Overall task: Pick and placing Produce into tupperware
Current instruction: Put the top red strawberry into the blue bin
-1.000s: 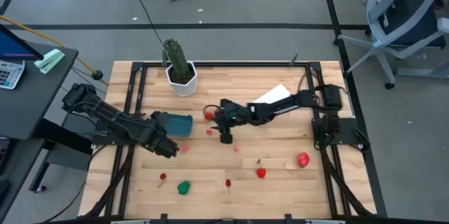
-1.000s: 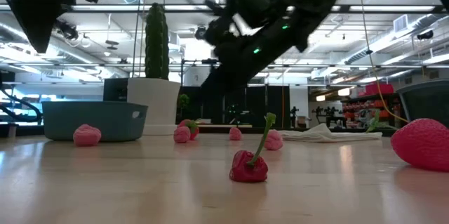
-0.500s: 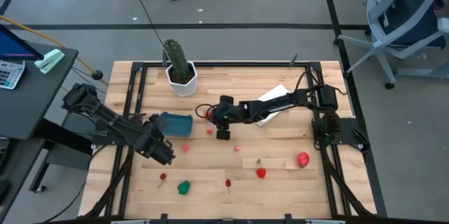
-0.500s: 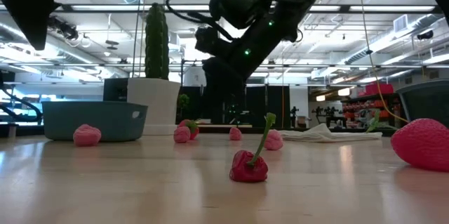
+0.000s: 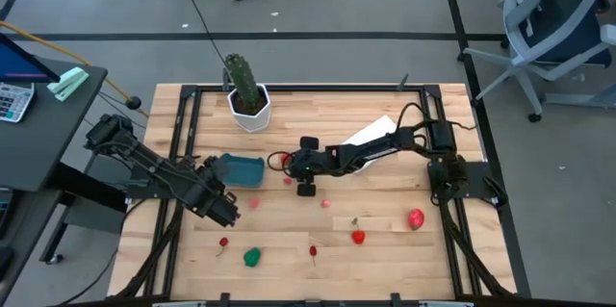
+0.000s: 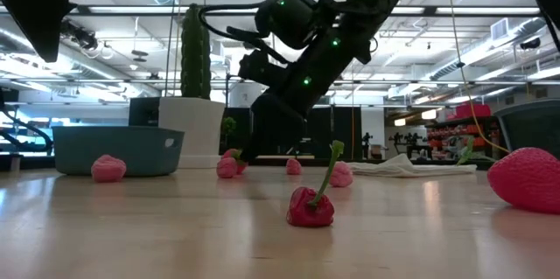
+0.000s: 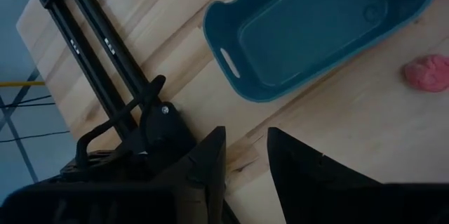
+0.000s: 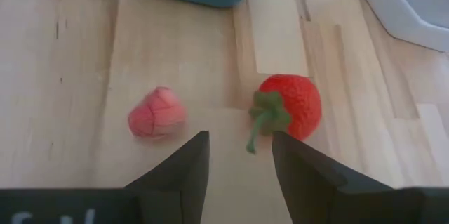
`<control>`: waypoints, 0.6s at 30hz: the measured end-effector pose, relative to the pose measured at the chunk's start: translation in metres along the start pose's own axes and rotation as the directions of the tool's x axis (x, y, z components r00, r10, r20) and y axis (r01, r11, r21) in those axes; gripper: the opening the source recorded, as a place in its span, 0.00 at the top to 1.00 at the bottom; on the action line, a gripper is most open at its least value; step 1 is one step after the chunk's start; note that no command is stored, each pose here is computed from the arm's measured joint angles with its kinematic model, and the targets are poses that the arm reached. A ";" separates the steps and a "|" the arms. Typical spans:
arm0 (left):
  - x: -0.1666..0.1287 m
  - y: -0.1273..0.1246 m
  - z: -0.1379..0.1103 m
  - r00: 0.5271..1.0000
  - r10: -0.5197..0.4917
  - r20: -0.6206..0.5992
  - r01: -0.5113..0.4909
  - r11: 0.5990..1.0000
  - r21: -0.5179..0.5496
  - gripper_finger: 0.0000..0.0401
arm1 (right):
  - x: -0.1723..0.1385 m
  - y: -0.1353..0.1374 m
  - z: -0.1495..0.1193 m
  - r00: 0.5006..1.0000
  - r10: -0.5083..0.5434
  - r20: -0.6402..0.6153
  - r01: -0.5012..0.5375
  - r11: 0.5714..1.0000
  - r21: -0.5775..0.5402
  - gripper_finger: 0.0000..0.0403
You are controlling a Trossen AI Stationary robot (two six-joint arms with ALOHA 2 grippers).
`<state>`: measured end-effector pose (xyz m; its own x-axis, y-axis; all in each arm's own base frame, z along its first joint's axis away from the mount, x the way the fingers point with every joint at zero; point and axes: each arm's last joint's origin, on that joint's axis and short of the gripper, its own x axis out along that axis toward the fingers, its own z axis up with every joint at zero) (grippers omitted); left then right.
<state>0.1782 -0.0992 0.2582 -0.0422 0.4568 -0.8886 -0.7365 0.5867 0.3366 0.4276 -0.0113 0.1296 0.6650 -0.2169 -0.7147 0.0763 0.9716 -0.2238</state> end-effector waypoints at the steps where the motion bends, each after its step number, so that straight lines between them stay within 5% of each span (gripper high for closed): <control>1: 0.000 0.000 0.000 1.000 0.000 0.000 0.000 1.000 0.000 0.72 | 0.000 -0.001 0.000 1.000 0.000 0.000 0.000 1.000 0.001 0.59; 10: 0.000 0.000 0.000 1.000 0.000 0.000 0.000 1.000 0.000 0.72 | 0.000 -0.002 0.000 1.000 -0.003 0.000 0.003 1.000 0.027 0.62; 18: 0.000 0.000 0.000 1.000 0.000 0.000 0.000 1.000 0.000 0.72 | 0.000 -0.002 0.000 1.000 -0.002 -0.002 0.002 0.999 0.046 0.85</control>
<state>0.1782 -0.0992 0.2582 -0.0422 0.4568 -0.8886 -0.7363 0.5870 0.3367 0.4273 -0.0135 0.1302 0.6633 -0.2194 -0.7155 0.1122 0.9744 -0.1948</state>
